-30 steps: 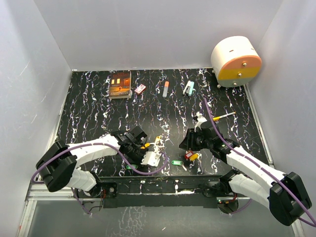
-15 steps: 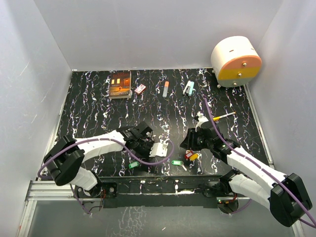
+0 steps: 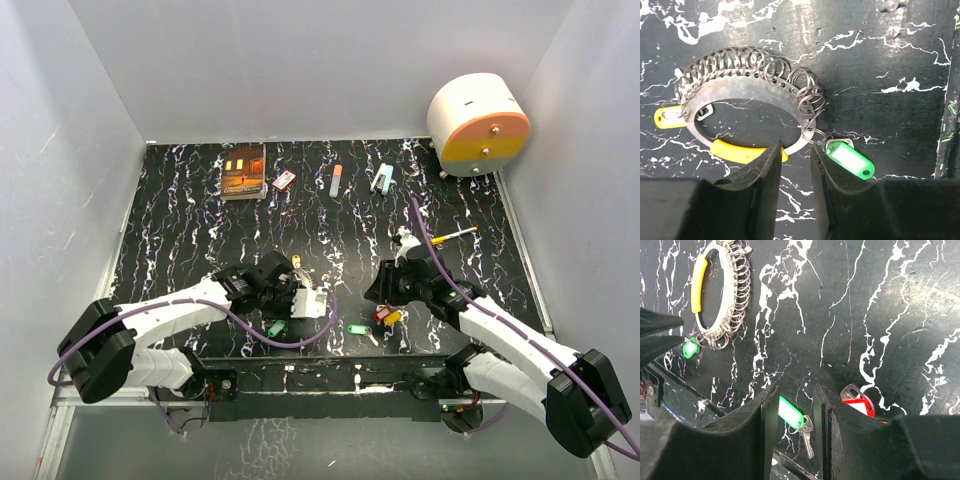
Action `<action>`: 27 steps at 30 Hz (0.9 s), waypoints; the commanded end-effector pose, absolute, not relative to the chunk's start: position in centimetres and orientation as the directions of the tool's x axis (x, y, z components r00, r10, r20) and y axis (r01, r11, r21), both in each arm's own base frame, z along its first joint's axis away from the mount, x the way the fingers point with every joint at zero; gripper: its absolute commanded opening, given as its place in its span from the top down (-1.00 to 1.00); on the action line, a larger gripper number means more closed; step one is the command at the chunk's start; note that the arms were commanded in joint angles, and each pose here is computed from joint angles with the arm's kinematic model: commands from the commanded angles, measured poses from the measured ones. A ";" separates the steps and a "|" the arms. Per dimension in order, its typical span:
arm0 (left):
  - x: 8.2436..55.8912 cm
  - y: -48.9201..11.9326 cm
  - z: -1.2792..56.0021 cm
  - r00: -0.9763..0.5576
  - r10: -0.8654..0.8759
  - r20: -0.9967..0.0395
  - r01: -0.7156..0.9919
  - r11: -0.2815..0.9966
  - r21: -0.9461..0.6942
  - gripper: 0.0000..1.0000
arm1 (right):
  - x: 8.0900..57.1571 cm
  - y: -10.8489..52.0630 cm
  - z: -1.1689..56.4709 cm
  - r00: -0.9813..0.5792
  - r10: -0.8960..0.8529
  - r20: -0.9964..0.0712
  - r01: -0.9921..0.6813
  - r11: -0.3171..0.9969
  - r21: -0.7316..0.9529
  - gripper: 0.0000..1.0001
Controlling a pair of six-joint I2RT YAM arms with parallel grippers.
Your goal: Put the keys on the keyring
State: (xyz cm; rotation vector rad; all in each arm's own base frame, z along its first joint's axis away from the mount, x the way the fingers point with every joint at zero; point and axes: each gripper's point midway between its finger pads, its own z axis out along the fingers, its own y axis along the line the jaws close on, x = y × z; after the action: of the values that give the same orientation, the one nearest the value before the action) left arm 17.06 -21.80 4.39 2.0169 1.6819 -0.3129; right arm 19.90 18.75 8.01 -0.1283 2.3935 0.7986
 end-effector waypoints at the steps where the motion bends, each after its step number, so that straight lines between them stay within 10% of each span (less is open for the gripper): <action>1: 17.6 -21.2 5.5 0.214 0.857 -0.469 0.960 -0.095 0.263 0.39 | 21.5 20.5 11.3 -0.762 0.107 -0.638 -0.348 0.764 0.543 0.22; 27: 17.2 -25.1 5.6 0.227 0.828 -0.512 0.974 -0.193 0.119 0.36 | 21.5 20.5 10.6 -0.760 0.091 -0.643 -0.360 0.765 0.534 0.26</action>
State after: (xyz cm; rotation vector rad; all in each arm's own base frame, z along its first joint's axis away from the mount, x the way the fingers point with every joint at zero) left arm 17.81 -24.70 4.61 2.0683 1.6684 -0.4137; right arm 20.47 19.88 8.52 -0.1639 2.3928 0.8442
